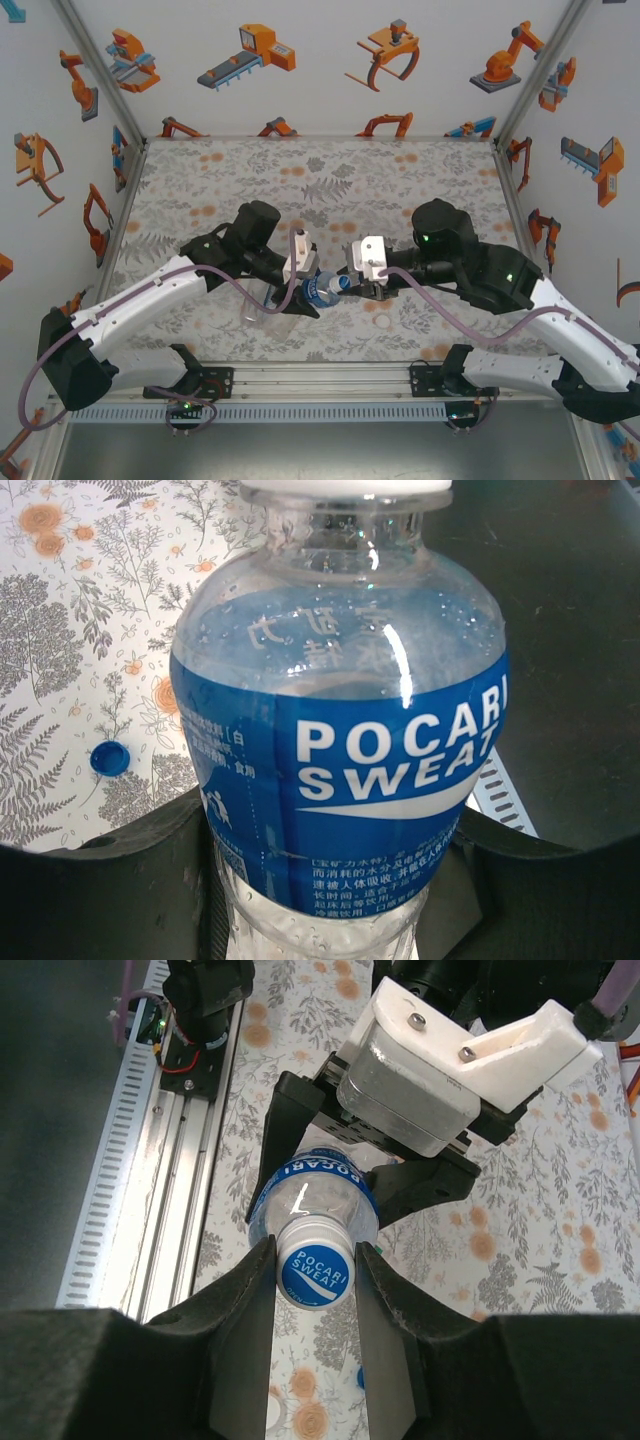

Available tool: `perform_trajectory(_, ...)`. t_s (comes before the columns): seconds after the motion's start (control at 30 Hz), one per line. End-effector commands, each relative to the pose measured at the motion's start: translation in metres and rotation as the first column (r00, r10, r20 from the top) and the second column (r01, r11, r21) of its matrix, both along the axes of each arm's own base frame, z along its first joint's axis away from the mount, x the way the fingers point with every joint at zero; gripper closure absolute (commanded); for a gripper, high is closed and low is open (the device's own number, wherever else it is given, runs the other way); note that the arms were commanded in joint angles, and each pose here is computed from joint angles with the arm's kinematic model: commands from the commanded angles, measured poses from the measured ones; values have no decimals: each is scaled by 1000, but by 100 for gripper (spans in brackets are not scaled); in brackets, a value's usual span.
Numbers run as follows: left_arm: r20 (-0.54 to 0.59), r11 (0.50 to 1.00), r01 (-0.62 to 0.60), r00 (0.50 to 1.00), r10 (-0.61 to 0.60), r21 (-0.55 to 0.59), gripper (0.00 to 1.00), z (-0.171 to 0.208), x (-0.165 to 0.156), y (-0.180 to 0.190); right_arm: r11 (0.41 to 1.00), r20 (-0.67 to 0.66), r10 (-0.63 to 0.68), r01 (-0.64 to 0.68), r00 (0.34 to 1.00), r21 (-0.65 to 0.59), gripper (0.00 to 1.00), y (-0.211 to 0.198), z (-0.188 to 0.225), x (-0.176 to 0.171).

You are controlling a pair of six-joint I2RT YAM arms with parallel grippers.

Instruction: Screw on the bottle caps

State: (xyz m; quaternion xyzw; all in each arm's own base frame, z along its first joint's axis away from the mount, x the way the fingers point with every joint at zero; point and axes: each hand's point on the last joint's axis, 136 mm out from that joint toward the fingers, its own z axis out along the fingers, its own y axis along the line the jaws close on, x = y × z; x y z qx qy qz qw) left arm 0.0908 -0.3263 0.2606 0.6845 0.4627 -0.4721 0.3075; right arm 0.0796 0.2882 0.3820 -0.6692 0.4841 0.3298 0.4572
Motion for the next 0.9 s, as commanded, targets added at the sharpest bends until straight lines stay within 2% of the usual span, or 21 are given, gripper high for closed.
perform_trajectory(0.0,32,999,30,999,-29,-44,100,13,-2,-2,998,-36,-62,63,997,10,80,1,0,8)
perform_trajectory(0.1,55,998,3,998,0,-69,100,15,4,-6,961,-164,-254,269,953,72,94,1,8,34)
perform_trajectory(0.13,69,996,-22,997,28,-81,100,14,10,-9,929,-234,-327,357,916,100,100,-1,11,45)
perform_trajectory(0.2,92,991,-87,991,97,-103,100,12,23,-15,830,-379,-468,544,798,121,100,-9,10,70)
perform_trajectory(0.3,118,977,-177,974,191,-120,100,9,43,-23,624,-599,-601,779,529,62,100,-27,-5,104)
perform_trajectory(0.33,128,971,-206,967,221,-121,100,7,51,-26,528,-669,-625,849,403,18,100,-38,-12,115)
perform_trajectory(0.37,138,966,-229,960,245,-123,100,8,57,-28,425,-728,-631,904,267,-37,100,-50,-21,124)
perform_trajectory(0.43,159,959,-254,949,272,-126,100,8,65,-32,265,-812,-583,953,39,-145,100,-70,-40,133)
perform_trajectory(0.47,169,956,-264,944,283,-126,100,8,69,-34,231,-838,-546,958,-18,-171,100,-73,-46,134)
perform_trajectory(0.57,199,948,-293,929,312,-123,100,8,80,-38,186,-880,-467,963,-89,-196,100,-76,-50,137)
perform_trajectory(0.67,215,944,-308,920,327,-119,100,7,86,-40,170,-868,-489,966,-90,-195,100,-76,-45,141)
perform_trajectory(0.77,217,946,-305,921,323,-114,100,5,86,-40,197,-851,-524,971,-11,-134,100,-71,-31,144)
perform_trajectory(0.8,219,947,-302,922,320,-113,100,5,85,-39,225,-840,-540,970,49,-87,96,-67,-23,144)
perform_trajectory(0.87,220,948,-300,922,318,-109,100,5,84,-37,285,-811,-558,958,175,10,76,-61,-6,141)
